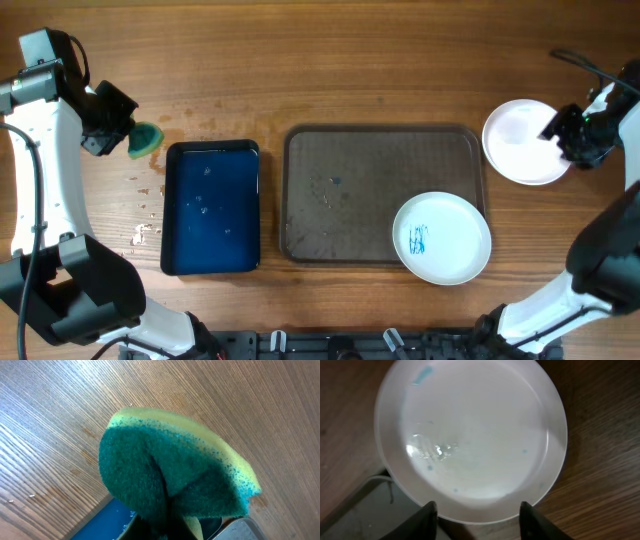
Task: Clean dirty plates on tray and stack at the side
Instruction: 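Carry the plate right and stack it on the first cleaned plate, then reach the right gripper to the blue-marked plate on the mat and grip its rim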
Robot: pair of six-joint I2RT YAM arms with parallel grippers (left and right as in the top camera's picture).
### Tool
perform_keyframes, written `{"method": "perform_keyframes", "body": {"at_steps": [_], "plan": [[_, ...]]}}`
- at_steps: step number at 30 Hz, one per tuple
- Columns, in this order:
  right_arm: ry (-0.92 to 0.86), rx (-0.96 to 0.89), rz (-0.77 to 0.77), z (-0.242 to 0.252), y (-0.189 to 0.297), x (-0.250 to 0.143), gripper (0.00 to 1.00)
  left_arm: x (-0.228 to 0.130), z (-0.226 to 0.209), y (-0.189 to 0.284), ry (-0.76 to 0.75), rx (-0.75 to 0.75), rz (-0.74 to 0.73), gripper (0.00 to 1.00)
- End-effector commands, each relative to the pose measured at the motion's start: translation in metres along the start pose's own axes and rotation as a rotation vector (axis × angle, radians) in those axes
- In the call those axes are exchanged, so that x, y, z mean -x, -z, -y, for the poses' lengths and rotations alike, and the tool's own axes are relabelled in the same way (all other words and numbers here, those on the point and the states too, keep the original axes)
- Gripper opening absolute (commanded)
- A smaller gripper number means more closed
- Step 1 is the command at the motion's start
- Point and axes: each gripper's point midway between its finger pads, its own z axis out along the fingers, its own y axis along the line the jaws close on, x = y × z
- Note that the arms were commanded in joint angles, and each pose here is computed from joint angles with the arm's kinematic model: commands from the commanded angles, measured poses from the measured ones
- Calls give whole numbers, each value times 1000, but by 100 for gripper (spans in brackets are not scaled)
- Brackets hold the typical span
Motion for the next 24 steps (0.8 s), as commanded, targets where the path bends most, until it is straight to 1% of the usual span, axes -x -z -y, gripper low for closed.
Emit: {"method": "perform_keyframes", "body": {"at_steps": [1, 2, 3, 4, 5, 7, 8, 9, 10, 11, 12, 18, 21, 24], "plan": [[143, 80, 163, -38, 66, 7, 34, 6, 5, 2, -19, -5, 20, 4], [163, 120, 179, -51, 82, -1, 38, 6, 5, 2, -19, -4, 20, 4], [176, 143, 186, -60, 93, -8, 40, 6, 5, 2, -19, -5, 20, 4], [193, 164, 187, -69, 106, -20, 39, 6, 5, 2, -19, -4, 20, 4], [189, 172, 183, -74, 115, -31, 24, 6, 5, 2, -19, -4, 20, 4], [198, 194, 151, -86, 130, -57, 4, 6, 5, 2, -19, -4, 20, 4], [218, 229, 124, -95, 135, -71, 8, 6, 5, 2, -19, -5, 21, 4], [243, 277, 86, -105, 138, -84, 27, 6, 5, 2, -19, -6, 22, 4], [300, 344, 34, -117, 140, -100, 37, 6, 5, 2, -20, -6, 23, 4], [346, 396, -14, -125, 142, -114, 75, 7, 5, 2, -28, -7, 25, 4], [356, 407, -42, -127, 141, -120, 100, 7, 6, 2, -43, -9, 26, 4], [336, 372, -127, -119, 134, -140, 100, 6, 5, 2, -72, -5, 23, 4], [272, 230, -151, -100, 126, -145, 100, -3, 2, -4, -91, 10, -8, 4], [221, 87, -166, -85, 121, -154, 100, -32, 0, -19, -208, 42, -89, 4]]}}
